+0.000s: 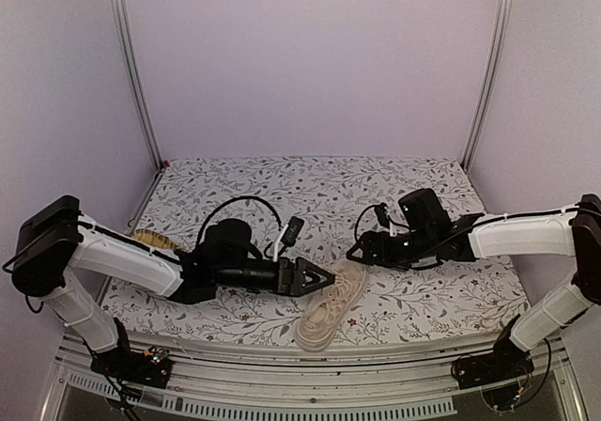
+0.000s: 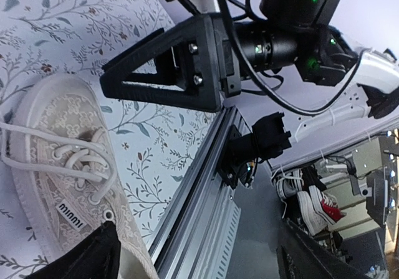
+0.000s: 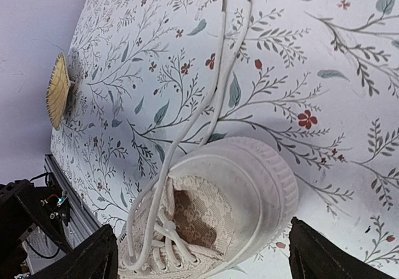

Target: Tie the shoes

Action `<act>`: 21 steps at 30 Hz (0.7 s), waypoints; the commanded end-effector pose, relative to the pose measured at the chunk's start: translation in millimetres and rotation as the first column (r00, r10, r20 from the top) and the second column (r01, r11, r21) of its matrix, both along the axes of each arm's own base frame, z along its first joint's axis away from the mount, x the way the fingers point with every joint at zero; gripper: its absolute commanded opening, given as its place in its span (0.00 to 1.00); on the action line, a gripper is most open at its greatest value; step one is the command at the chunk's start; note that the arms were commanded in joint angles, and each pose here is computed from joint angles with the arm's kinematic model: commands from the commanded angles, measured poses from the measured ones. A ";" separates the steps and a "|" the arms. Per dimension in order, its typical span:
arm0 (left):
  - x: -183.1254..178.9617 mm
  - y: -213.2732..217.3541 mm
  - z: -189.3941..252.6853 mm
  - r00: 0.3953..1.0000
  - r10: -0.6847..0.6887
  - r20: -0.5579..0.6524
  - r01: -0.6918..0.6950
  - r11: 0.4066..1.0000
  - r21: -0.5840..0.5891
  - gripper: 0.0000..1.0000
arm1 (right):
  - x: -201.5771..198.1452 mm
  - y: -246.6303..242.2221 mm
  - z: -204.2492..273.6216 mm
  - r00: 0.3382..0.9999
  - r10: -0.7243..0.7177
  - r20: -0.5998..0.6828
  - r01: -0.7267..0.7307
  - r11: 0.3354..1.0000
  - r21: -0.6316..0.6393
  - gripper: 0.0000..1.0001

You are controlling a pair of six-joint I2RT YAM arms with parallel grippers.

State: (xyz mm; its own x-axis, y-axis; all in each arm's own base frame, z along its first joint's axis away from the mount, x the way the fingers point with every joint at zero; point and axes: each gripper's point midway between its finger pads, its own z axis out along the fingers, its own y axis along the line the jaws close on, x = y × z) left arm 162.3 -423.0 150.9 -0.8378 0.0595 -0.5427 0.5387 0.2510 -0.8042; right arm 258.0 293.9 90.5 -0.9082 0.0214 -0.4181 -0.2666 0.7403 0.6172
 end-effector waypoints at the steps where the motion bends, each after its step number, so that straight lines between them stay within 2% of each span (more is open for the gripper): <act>1: 38.9 26.8 -3.5 0.978 0.194 0.079 -0.204 0.970 0.135 0.88 | 15.3 2.1 23.7 0.991 0.071 0.109 -0.061 0.994 -0.090 0.94; 4: 61.9 45.2 -13.5 0.954 0.282 0.105 -0.299 0.924 0.239 0.88 | 13.7 0.5 24.3 0.992 0.087 0.089 -0.071 0.983 -0.170 0.90; 6: 68.0 47.0 -6.6 0.947 0.292 0.136 -0.317 0.921 0.228 0.86 | 10.2 3.3 24.2 0.994 0.085 0.063 -0.072 0.980 -0.184 0.85; 12: 81.4 54.2 -5.2 0.926 0.333 0.176 -0.368 0.901 0.230 0.86 | -5.7 35.1 20.7 0.996 0.059 -0.066 -0.063 0.995 -0.072 0.70; 15: 79.9 54.8 -11.0 0.930 0.327 0.168 -0.361 0.901 0.241 0.86 | -6.3 41.5 5.9 0.992 0.026 -0.120 -0.036 0.996 -0.082 0.64; 21: 67.2 59.1 -22.6 0.944 0.309 0.117 -0.328 0.917 0.226 0.86 | -13.8 59.3 -0.7 0.986 0.074 -0.150 -0.087 0.993 -0.082 0.55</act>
State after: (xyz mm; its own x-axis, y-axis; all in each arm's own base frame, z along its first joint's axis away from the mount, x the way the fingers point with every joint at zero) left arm 233.4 -371.4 134.5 -0.7806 -0.0627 -0.6219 0.4640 0.6085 -0.6438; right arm 244.3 335.7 79.3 -0.9541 -0.0820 -0.2882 -0.2366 0.7965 0.5565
